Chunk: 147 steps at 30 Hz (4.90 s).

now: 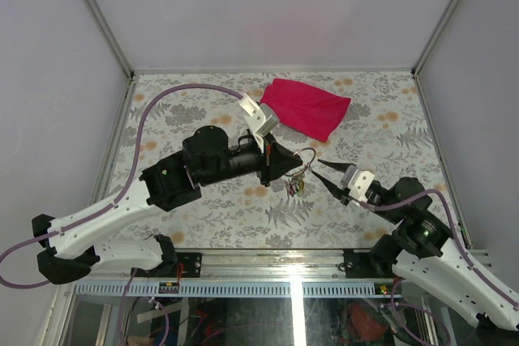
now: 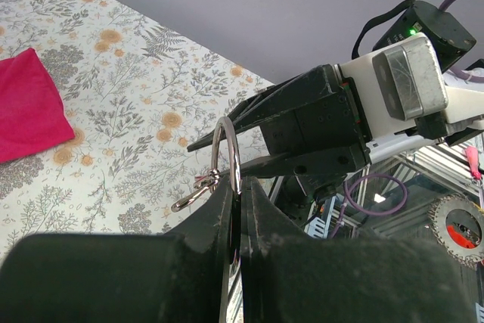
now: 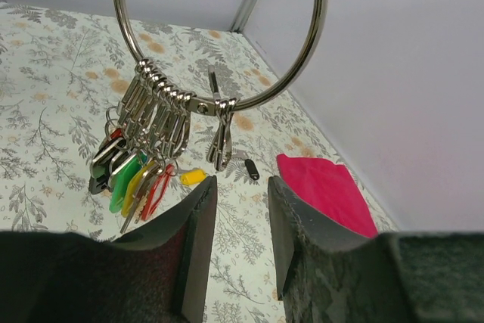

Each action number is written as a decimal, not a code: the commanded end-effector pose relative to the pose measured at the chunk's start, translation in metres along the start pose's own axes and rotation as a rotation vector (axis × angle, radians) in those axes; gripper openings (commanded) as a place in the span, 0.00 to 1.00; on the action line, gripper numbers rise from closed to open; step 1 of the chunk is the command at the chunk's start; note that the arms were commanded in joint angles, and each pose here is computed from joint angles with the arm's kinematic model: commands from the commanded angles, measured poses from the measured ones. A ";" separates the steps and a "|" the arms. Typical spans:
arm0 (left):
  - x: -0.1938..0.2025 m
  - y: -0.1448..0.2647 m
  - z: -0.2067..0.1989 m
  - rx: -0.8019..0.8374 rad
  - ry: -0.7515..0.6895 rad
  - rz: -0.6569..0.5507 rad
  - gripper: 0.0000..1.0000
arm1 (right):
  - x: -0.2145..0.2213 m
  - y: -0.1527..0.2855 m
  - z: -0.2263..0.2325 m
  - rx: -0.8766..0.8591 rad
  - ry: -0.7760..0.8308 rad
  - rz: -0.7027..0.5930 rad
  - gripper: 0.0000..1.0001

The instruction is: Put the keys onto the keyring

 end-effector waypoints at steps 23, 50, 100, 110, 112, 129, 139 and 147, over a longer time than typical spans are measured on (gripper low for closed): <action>-0.026 0.004 -0.007 0.030 -0.018 -0.106 0.00 | -0.024 -0.012 -0.008 0.046 -0.044 -0.147 0.27; -0.026 -0.004 -0.008 0.043 0.050 -0.167 0.00 | -0.027 -0.018 -0.012 0.100 -0.087 -0.224 0.17; -0.010 0.023 0.013 -0.120 -0.022 -0.167 0.43 | -0.056 0.017 -0.038 0.037 0.237 0.131 0.00; 0.002 0.029 0.018 -0.161 -0.022 -0.141 0.48 | -0.047 0.017 -0.030 -0.046 0.065 0.326 0.00; 0.005 0.028 0.019 -0.162 -0.023 -0.132 0.48 | -0.047 0.017 -0.027 -0.061 0.005 0.358 0.00; 0.039 -0.011 0.017 -0.058 0.013 -0.044 0.63 | -0.041 0.014 -0.001 -0.128 -0.469 0.718 0.00; 0.057 -0.034 0.014 0.013 0.064 -0.013 0.69 | -0.046 0.009 0.001 -0.097 -0.557 0.707 0.00; 0.064 -0.045 0.012 0.047 0.090 -0.003 0.65 | -0.047 0.003 0.001 -0.103 -0.578 0.691 0.00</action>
Point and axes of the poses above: each gripper's point midway between its finger pads, its own y axis back along the fingers, its own z axis along the line the jaws close on, x = y × z, the point moved 7 cm from there along y, back along the fingers, and after that the axes turned 4 degrees about -y, right-handed, at the moved point
